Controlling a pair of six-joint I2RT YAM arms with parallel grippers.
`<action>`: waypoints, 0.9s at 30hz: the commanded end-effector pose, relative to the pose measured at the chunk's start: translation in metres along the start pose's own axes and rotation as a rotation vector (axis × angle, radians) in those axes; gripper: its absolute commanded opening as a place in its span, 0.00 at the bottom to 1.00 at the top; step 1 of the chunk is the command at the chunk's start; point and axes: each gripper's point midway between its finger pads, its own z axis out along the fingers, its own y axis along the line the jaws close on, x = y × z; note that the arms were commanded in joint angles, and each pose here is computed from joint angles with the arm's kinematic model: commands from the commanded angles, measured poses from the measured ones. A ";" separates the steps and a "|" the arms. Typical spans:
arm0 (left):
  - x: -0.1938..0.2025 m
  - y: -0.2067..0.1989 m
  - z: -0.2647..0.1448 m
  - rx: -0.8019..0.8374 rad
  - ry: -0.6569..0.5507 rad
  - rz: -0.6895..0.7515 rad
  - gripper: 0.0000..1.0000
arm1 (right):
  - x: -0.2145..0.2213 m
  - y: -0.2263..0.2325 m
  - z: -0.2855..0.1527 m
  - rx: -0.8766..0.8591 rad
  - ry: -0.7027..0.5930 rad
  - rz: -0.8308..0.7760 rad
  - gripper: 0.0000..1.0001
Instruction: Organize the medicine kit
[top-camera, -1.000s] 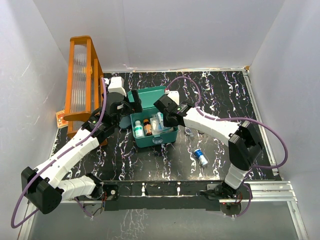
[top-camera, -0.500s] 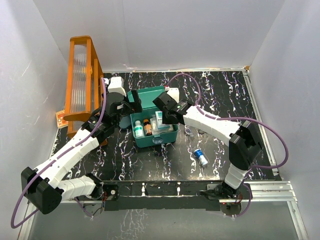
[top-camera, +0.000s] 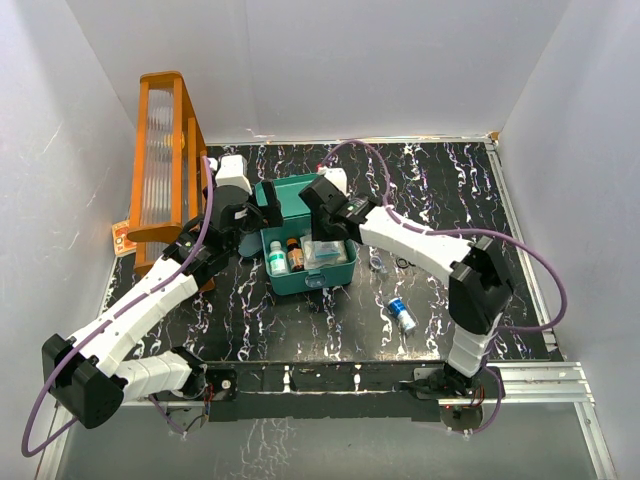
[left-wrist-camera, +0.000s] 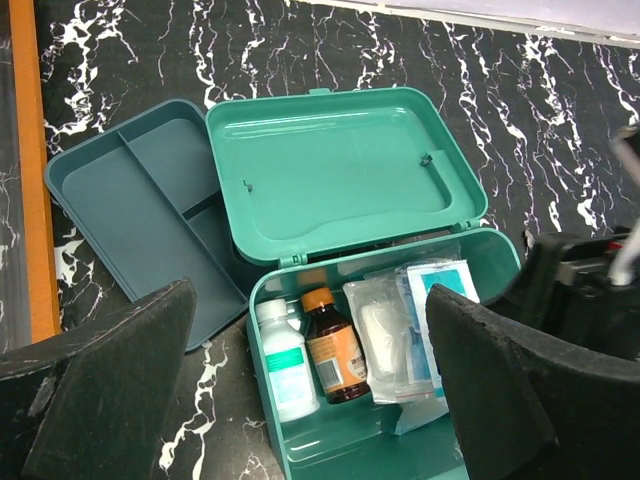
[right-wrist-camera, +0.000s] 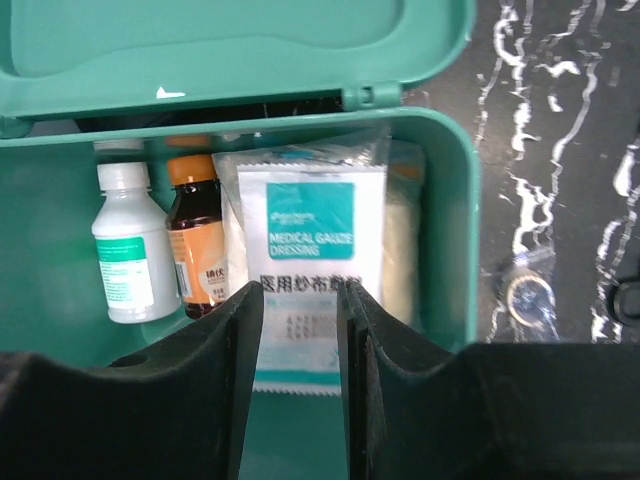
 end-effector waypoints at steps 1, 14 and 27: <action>0.000 0.012 -0.010 -0.037 0.001 -0.019 0.99 | -0.005 0.025 0.014 -0.077 0.000 -0.025 0.35; 0.058 0.029 -0.009 -0.074 0.124 -0.042 0.99 | 0.015 -0.005 0.039 0.033 0.055 -0.026 0.33; 0.107 0.002 -0.003 0.113 0.310 -0.028 0.95 | -0.036 0.020 -0.004 -0.128 -0.067 0.033 0.49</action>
